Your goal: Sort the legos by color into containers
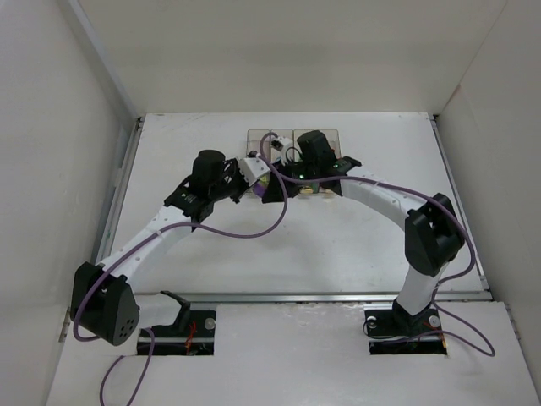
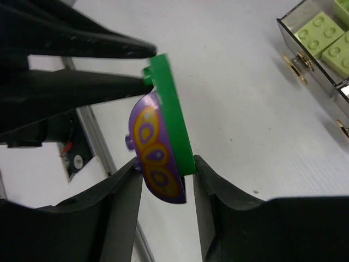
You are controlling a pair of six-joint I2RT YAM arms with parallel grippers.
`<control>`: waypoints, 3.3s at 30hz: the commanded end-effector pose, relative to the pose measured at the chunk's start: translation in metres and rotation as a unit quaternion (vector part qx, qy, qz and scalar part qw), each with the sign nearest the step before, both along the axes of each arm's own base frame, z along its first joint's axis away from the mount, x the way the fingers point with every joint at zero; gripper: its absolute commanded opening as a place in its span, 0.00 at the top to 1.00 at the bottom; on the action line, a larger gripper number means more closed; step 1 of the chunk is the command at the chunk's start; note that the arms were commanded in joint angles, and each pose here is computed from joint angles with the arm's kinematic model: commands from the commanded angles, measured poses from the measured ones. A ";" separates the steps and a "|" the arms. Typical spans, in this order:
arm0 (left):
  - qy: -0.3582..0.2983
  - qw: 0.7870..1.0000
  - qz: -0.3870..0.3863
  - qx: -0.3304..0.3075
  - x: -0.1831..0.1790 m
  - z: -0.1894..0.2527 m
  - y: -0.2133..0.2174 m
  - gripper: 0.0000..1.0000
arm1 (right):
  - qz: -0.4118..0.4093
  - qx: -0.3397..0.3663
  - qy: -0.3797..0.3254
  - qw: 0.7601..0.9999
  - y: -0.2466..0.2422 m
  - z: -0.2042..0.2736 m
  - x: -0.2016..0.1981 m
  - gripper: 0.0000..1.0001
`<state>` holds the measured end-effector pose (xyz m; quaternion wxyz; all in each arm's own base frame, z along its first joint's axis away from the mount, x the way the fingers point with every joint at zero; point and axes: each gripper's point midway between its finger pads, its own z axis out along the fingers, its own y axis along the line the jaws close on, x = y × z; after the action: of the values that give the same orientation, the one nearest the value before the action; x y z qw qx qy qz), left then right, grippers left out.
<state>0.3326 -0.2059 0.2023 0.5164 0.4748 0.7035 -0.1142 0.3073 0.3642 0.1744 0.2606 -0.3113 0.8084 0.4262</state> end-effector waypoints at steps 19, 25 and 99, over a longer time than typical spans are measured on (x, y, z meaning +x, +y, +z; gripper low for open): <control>-0.027 1.000 0.013 0.007 0.009 0.010 0.010 1.00 | -0.001 0.031 0.082 0.996 -0.013 0.022 0.000 1.00; 0.046 0.998 -0.039 -0.028 -0.021 0.002 -0.006 1.00 | 0.008 0.008 0.030 0.999 -0.022 0.020 0.003 1.00; 0.374 0.896 -0.183 0.153 -0.200 -0.104 -0.076 0.23 | -0.575 -0.076 0.041 0.814 -0.204 0.034 -0.071 0.00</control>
<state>0.1542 -0.2713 0.1034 0.1673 0.5928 0.7356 -0.2819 0.2419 0.1690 0.2052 0.3958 0.1835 0.8860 0.1573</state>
